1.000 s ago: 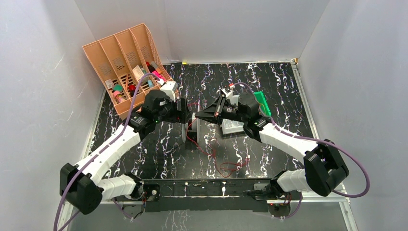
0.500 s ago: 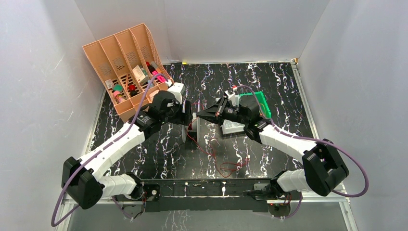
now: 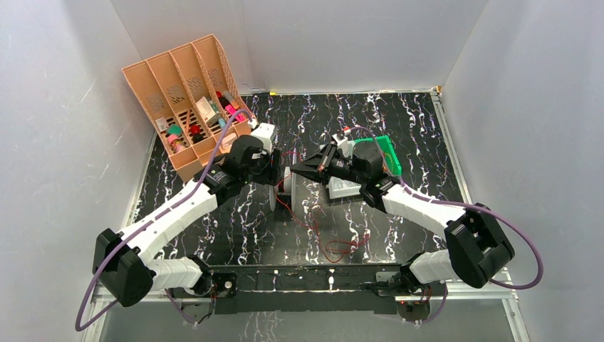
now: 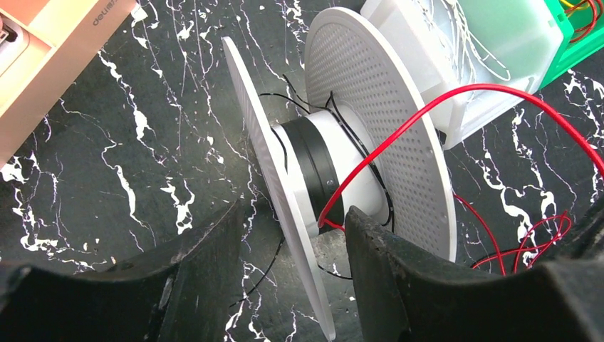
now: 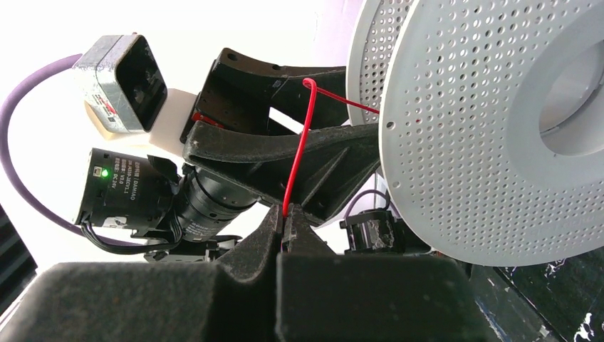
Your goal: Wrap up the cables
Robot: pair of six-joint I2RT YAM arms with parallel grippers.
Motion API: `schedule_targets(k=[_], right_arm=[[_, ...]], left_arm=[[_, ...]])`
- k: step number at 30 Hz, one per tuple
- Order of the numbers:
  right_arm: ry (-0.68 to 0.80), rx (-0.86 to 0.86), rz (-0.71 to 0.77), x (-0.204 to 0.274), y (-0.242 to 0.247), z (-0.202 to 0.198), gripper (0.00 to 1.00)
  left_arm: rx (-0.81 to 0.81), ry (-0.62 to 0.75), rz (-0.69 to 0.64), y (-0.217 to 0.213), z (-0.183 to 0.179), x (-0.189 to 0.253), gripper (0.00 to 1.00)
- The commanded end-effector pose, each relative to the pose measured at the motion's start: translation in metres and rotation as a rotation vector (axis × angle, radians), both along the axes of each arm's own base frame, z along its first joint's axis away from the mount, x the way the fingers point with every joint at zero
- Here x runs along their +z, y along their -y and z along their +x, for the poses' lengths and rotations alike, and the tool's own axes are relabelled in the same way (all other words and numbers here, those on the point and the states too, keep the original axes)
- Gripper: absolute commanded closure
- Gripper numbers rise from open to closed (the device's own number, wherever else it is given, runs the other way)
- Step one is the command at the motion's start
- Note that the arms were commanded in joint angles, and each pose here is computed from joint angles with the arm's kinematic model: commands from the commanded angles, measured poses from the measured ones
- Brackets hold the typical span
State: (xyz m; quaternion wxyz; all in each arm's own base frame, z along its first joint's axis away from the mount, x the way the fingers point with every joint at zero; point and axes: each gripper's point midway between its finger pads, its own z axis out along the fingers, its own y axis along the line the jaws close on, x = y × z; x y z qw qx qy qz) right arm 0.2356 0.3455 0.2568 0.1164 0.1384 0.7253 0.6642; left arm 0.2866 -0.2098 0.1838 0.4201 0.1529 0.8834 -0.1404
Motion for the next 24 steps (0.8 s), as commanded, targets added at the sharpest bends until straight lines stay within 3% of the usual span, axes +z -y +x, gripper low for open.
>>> schedule_targets(k=[1,14,24], right_arm=[[0.040,0.005,0.049,0.0127,-0.0007,0.0022,1.00],[0.030,0.022,0.063,0.0107,-0.0026,0.0006,1.00],[0.023,0.028,0.069,0.0073,-0.0013,-0.0027,1.00]], left_arm=[[0.003,0.040,0.000,0.0027,0.0069,0.0158,0.48],[0.007,0.044,0.023,0.0065,0.0109,0.0136,0.55],[0.007,0.055,0.059,0.0052,0.0119,0.0123,0.88]])
